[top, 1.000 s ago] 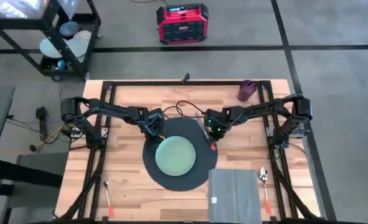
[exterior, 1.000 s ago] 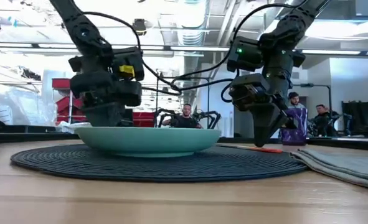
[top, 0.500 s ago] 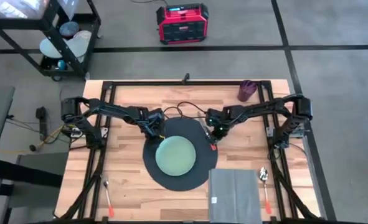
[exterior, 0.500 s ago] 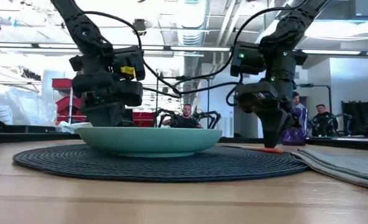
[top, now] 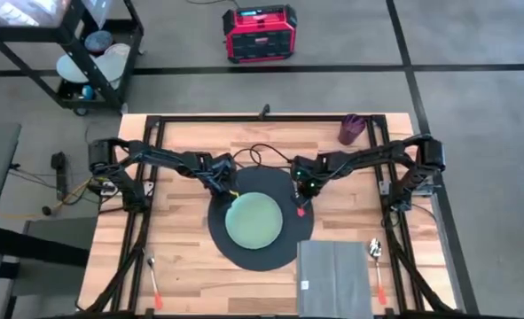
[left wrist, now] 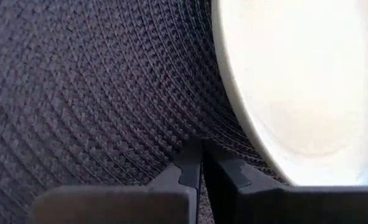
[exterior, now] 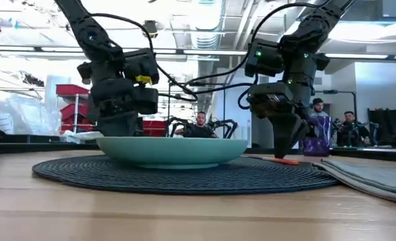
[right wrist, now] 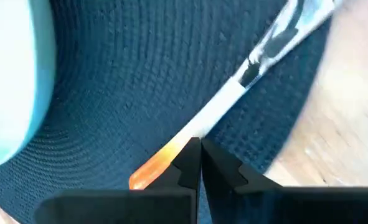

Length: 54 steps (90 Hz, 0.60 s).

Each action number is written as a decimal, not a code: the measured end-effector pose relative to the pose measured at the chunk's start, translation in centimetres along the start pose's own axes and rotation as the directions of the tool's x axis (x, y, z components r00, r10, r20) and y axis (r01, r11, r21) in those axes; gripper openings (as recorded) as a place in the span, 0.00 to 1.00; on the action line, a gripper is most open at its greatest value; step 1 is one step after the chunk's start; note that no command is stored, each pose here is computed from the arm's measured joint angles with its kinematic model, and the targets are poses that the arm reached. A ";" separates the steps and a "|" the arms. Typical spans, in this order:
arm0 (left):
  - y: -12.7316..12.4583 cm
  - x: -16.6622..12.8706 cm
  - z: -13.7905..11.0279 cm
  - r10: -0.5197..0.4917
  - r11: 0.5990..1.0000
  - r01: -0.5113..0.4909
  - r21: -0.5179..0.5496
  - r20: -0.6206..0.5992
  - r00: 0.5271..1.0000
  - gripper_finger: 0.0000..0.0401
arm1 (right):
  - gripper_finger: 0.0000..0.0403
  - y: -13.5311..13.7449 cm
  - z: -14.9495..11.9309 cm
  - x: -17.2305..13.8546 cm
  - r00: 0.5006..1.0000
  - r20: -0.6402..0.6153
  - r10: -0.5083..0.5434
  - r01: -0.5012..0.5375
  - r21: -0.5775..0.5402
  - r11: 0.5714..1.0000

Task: Set table place
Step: Put the orange knife on the blue placemat to the right of the green plate

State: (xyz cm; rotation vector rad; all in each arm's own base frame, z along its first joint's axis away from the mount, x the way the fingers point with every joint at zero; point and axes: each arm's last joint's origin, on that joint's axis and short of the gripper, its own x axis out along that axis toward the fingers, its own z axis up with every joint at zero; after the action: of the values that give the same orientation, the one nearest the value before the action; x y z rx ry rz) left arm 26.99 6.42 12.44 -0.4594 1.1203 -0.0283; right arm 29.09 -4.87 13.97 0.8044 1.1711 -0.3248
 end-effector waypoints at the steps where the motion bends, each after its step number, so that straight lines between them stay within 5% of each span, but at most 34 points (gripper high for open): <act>1: 0.0 0.0 0.0 0.000 1.000 0.000 -0.001 0.001 1.000 0.00 | 0.00 0.0 0.0 0.0 1.000 0.002 0.004 -0.004 -0.002 1.000; 54: 0.0 0.0 0.0 -0.008 1.000 0.008 -0.013 0.004 1.000 0.00 | 0.00 -2.6 1.3 -1.8 0.995 0.052 -0.083 0.082 0.032 0.996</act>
State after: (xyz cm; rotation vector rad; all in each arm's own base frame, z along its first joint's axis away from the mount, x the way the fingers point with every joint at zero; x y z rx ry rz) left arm 27.04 6.41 12.46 -0.4754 1.1150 -0.0270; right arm 27.70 -7.83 14.79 0.7702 1.1533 -0.4308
